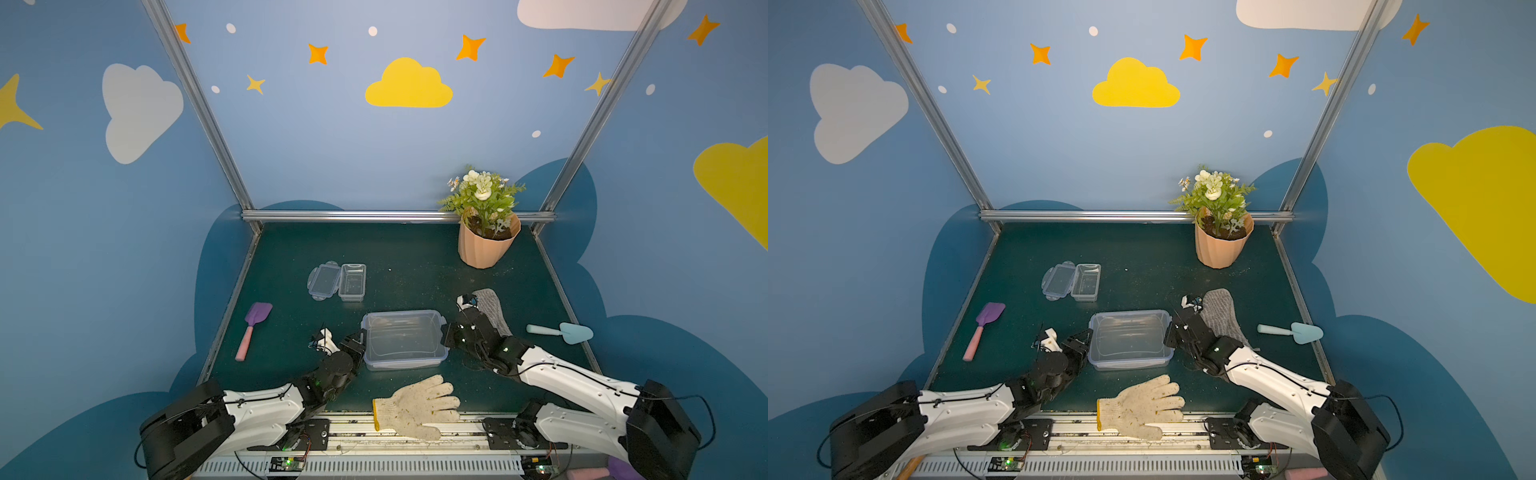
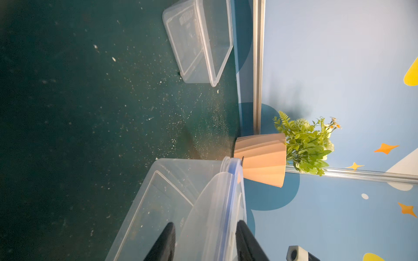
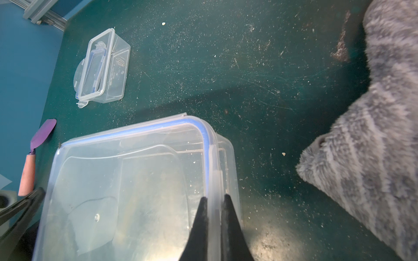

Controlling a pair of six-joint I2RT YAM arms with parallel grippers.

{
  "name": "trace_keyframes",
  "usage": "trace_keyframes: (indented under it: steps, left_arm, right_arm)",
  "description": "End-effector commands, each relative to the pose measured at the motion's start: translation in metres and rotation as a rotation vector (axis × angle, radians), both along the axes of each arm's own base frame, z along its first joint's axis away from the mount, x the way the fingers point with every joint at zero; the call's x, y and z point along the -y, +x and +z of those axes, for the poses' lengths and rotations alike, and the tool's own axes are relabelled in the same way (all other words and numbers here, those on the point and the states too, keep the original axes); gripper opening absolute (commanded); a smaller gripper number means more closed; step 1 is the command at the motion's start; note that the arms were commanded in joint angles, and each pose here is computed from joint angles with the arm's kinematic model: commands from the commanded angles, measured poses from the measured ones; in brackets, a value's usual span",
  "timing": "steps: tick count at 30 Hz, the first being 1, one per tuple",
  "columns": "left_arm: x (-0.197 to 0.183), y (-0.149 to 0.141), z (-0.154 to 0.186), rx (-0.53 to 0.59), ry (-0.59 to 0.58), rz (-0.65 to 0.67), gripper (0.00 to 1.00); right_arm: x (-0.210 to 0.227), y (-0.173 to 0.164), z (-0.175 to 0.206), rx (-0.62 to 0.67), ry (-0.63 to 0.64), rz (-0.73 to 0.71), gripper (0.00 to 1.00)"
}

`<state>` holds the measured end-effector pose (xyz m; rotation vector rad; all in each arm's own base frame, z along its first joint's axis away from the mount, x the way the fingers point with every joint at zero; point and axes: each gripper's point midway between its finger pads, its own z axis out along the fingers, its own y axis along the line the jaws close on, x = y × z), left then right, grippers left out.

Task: Wipe the insides of the lunch boxes
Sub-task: Open the fastener of the lunch box.

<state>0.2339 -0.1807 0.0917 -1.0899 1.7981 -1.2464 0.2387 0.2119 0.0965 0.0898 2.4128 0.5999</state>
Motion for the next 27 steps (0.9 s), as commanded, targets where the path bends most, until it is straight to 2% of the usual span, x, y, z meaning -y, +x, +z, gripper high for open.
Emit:
trace_keyframes:
  steps: [1, 13, 16, 21, 23, 27]
  left_arm:
    - [0.007, 0.005, 0.038, 0.099, -0.092, 0.007, 0.43]
    - [0.020, 0.004, 0.030, 0.052, -0.052, -0.045, 0.40]
    - [0.024, 0.004, 0.023, 0.026, -0.047, -0.059, 0.34]
    - [0.021, 0.006, 0.023, 0.030, -0.053, -0.036, 0.29]
    - [0.018, 0.007, 0.027, 0.048, -0.059, -0.021, 0.29]
    - [0.017, 0.010, 0.038, 0.084, -0.065, -0.006, 0.37]
  right_arm:
    - [0.017, -0.027, -0.045, -0.129, -0.143, 0.039, 0.00]
    - [0.016, -0.027, -0.044, -0.131, -0.166, 0.046, 0.00]
    - [0.018, -0.026, -0.042, -0.126, -0.176, 0.044, 0.00]
    - [0.019, -0.027, -0.042, -0.123, -0.177, 0.041, 0.00]
    - [0.019, -0.028, -0.044, -0.128, -0.180, 0.041, 0.00]
    - [0.019, -0.030, -0.047, -0.139, -0.185, 0.044, 0.00]
